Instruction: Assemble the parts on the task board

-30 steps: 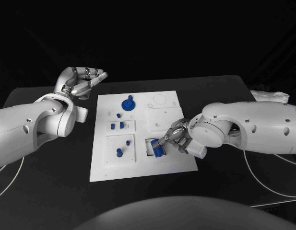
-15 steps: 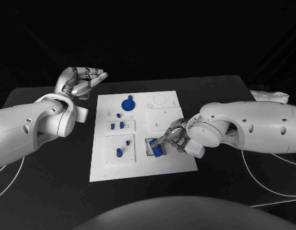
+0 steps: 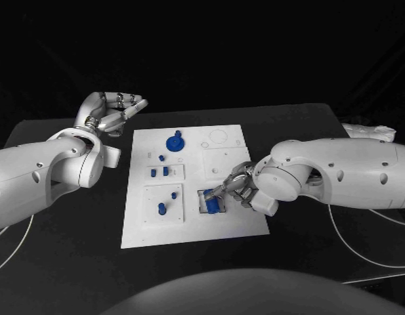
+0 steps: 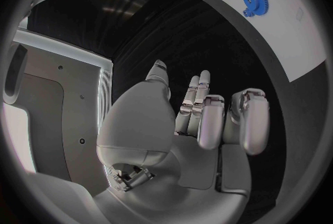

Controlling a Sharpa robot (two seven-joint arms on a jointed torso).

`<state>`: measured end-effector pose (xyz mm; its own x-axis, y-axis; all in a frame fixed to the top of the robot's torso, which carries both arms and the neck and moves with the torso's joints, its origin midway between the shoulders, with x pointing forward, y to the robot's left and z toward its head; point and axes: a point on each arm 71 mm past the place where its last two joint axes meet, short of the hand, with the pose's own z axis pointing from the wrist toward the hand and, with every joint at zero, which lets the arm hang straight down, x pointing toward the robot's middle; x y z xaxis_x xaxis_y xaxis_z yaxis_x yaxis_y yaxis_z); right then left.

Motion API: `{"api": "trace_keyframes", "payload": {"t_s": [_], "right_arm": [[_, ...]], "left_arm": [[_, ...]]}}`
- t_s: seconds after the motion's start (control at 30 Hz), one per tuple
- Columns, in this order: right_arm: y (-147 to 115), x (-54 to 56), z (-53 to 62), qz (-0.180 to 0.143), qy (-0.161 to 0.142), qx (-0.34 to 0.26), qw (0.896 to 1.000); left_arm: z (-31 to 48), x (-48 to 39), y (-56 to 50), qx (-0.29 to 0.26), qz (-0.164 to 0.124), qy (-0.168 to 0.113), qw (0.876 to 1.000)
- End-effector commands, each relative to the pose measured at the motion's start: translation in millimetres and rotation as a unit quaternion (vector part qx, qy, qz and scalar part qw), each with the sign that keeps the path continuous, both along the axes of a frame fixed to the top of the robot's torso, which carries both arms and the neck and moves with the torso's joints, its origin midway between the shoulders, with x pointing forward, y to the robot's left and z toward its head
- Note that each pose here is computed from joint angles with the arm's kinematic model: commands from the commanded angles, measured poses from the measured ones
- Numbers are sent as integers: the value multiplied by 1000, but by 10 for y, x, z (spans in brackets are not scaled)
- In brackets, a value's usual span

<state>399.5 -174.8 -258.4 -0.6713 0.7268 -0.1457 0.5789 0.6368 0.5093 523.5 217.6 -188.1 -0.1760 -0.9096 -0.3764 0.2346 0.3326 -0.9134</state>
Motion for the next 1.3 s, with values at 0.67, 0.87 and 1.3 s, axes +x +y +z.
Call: {"api": "trace_keyframes", "payload": {"t_s": [0.67, 0.87, 1.3], "right_arm": [[23, 9, 5, 23, -9, -17, 1000], [25, 13, 3, 27, -11, -21, 999], [-29, -13, 67, 33, -54, -40, 997]], "left_arm": [[5, -6, -33, -3, -11, 1, 1000], [4, -4, -31, -3, -10, 1, 1000], [3, 0, -30, -3, -11, 2, 1000]]}}
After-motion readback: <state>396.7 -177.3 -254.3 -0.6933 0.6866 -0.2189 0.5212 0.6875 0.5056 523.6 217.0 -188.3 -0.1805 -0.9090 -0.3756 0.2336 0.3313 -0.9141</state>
